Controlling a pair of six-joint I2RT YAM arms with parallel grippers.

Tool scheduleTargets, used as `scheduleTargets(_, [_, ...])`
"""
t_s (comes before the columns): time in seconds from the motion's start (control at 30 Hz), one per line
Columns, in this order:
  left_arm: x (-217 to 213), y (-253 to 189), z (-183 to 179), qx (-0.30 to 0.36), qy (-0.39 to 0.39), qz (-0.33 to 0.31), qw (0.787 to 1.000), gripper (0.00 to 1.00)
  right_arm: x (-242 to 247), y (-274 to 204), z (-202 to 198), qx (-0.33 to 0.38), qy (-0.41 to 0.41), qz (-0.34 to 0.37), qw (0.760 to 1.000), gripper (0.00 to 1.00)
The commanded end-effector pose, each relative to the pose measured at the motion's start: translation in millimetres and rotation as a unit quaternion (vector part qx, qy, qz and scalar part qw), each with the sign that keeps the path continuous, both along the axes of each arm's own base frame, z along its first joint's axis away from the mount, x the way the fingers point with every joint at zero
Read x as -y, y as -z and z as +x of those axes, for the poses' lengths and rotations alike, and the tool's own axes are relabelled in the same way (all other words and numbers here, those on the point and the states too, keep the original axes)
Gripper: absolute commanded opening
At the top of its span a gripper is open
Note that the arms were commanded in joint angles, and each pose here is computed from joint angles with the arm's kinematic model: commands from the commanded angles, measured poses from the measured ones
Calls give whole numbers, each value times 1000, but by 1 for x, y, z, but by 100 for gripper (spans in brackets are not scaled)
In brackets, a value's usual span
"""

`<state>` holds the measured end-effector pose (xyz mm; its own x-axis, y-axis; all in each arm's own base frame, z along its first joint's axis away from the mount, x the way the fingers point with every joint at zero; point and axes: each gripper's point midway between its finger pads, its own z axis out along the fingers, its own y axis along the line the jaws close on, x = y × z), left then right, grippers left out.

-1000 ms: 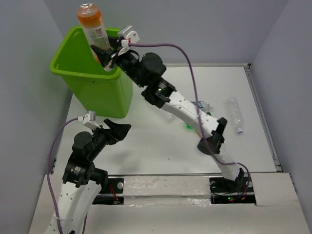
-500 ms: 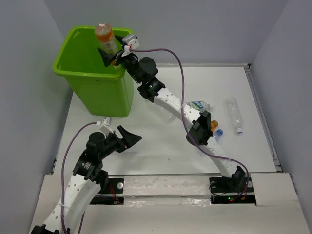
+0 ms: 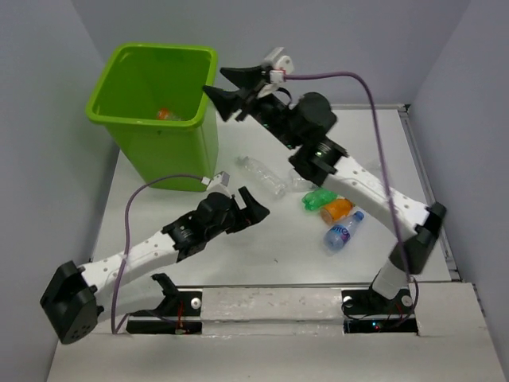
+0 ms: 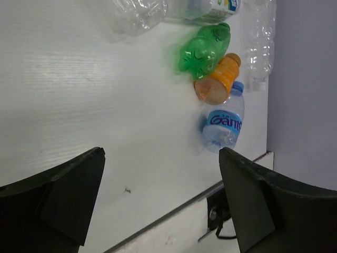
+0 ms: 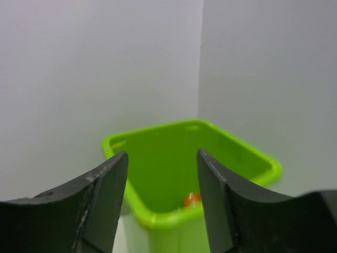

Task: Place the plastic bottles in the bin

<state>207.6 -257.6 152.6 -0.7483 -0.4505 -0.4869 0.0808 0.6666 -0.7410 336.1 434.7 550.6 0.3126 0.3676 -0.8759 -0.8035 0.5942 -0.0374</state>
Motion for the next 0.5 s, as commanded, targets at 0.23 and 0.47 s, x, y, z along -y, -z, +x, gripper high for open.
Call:
scheduleTargets(0.23, [48, -14, 124, 52, -244, 48, 967, 99, 202, 152, -92, -245, 89, 45, 964, 2])
scheduleTargets(0.47, [33, 25, 159, 40, -313, 160, 936, 99, 236, 232, -138, -336, 73, 15, 939, 39])
